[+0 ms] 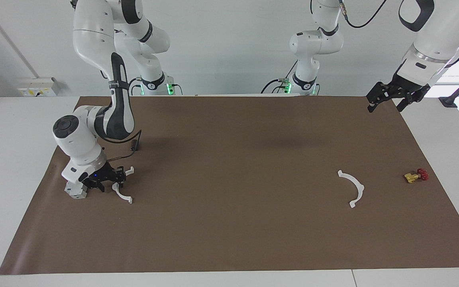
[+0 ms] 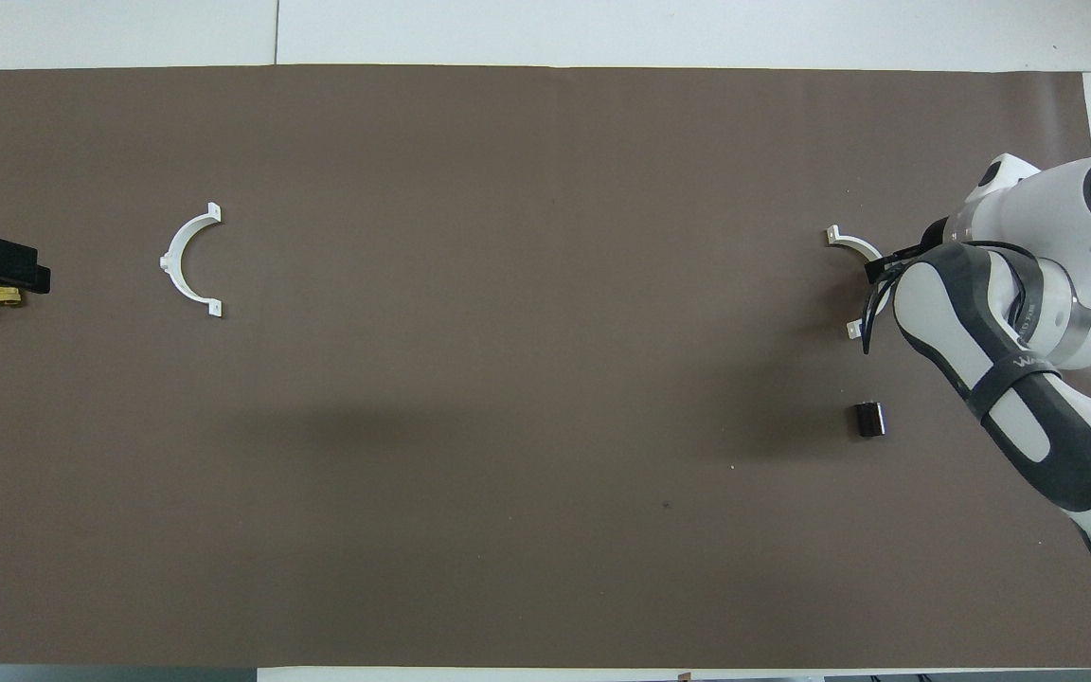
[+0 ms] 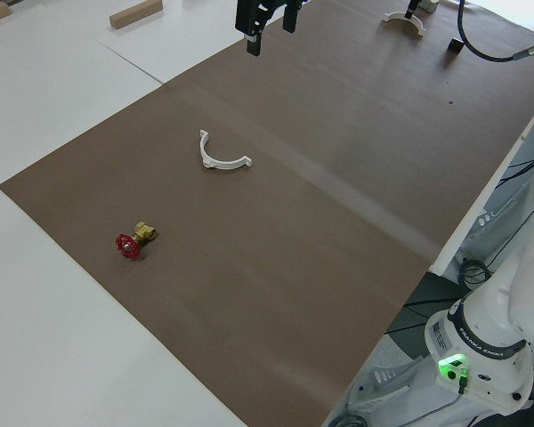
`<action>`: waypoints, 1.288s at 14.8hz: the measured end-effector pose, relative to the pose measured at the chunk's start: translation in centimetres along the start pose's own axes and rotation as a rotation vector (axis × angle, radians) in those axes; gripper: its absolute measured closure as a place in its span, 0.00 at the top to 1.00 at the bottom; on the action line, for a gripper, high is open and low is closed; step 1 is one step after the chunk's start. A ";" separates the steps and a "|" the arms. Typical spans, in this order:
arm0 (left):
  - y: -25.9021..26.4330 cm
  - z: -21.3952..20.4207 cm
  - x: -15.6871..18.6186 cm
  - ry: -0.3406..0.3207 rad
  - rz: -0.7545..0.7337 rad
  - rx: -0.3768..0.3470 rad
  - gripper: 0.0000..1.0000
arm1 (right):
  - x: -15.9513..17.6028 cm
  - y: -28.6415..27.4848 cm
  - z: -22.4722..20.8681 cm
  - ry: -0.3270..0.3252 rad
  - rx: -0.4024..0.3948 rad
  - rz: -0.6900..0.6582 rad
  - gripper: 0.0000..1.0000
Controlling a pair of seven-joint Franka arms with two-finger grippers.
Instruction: Assemble drain pipe with both arms
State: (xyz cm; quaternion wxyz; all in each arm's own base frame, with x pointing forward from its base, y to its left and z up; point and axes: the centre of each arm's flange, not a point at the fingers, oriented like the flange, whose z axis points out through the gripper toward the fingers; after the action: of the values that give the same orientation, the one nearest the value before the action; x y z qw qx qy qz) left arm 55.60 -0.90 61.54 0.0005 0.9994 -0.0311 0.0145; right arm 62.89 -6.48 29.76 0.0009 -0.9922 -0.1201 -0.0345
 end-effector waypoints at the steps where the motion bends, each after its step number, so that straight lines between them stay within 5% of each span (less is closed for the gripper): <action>1: -0.1 1.1 0.2 0.018 0.000 0.001 1.00 | -0.1 0.0 0.1 -0.002 0.001 0.000 0.62; 7: -2.3 11.4 1.5 0.077 0.018 0.010 1.00 | -0.6 -0.2 0.9 -0.007 0.005 0.004 0.37; 9: -2.6 15.7 2.5 0.083 0.021 0.011 1.00 | -0.6 -0.2 0.8 -0.004 0.009 0.008 0.21; 14: -2.8 24.5 4.5 0.130 0.025 0.014 1.00 | 2.3 -4.1 -1.4 0.007 0.051 0.013 0.21; 19: -2.9 30.6 5.6 0.140 0.028 0.014 1.00 | 7.8 -19.1 -7.3 -0.019 0.091 0.181 0.21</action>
State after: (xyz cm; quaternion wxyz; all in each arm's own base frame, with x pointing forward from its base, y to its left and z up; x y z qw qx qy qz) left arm 62.24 1.59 31.08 -0.0045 0.9954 -0.0448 0.0845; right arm 65.39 13.81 37.47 0.0479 -0.9982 -0.0312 -0.0196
